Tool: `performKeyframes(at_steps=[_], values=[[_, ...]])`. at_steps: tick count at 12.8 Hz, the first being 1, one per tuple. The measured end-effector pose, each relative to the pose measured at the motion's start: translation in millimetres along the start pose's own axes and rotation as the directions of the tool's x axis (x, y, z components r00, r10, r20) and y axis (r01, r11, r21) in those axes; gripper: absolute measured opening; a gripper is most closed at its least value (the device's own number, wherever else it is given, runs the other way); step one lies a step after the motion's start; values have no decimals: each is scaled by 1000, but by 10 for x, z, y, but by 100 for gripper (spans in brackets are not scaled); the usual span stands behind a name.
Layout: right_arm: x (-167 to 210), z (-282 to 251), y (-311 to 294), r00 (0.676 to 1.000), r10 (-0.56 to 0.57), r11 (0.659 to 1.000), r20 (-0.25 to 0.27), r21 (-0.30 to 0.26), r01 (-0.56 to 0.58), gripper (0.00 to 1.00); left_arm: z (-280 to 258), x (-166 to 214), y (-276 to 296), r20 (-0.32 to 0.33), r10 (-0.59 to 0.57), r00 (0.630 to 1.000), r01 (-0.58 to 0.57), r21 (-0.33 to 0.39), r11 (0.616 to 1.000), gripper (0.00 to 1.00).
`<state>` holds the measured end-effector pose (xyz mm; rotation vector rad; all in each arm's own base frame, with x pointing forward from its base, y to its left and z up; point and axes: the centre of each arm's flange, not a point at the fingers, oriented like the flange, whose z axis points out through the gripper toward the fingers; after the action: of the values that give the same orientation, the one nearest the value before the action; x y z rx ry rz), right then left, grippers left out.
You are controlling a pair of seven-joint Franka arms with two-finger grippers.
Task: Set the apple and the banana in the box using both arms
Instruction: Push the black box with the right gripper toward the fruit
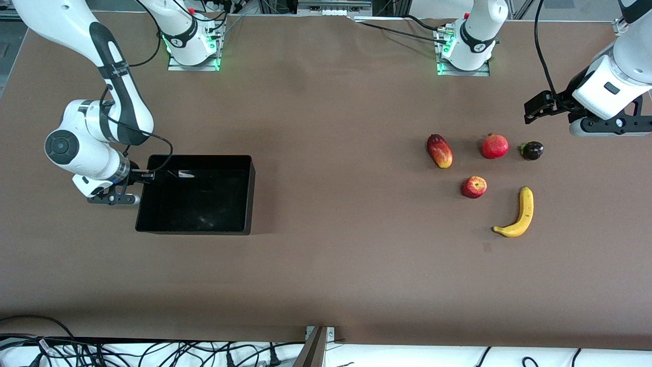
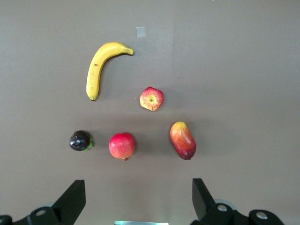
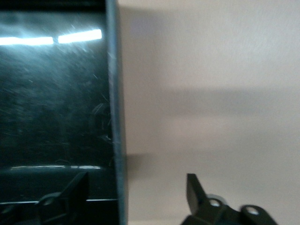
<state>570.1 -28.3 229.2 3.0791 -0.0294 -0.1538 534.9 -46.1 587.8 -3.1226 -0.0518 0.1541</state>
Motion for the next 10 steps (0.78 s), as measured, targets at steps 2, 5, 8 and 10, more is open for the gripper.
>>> performKeyframes(at_steps=[2, 5, 8, 10], values=[[-23, 50, 39, 1000, 7, 1000, 7, 0, -7, 82, 0, 0, 0, 0, 0, 1000, 0, 0, 1000, 100], [3, 13, 25, 1000, 3, 1000, -1, 1, -3, 44, 3, -4, 0, 4, 0, 1000, 0, 0, 1000, 100], [89, -143, -78, 999, -18, 1000, -27, 7, 18, 9, 5, -7, -1, 6, 0, 1000, 0, 1, 1000, 100], [157, -389, -283, 996, -57, 998, -66, 18, 58, 5, 6, -7, -2, 6, 0, 1000, 0, 1, 1000, 100]])
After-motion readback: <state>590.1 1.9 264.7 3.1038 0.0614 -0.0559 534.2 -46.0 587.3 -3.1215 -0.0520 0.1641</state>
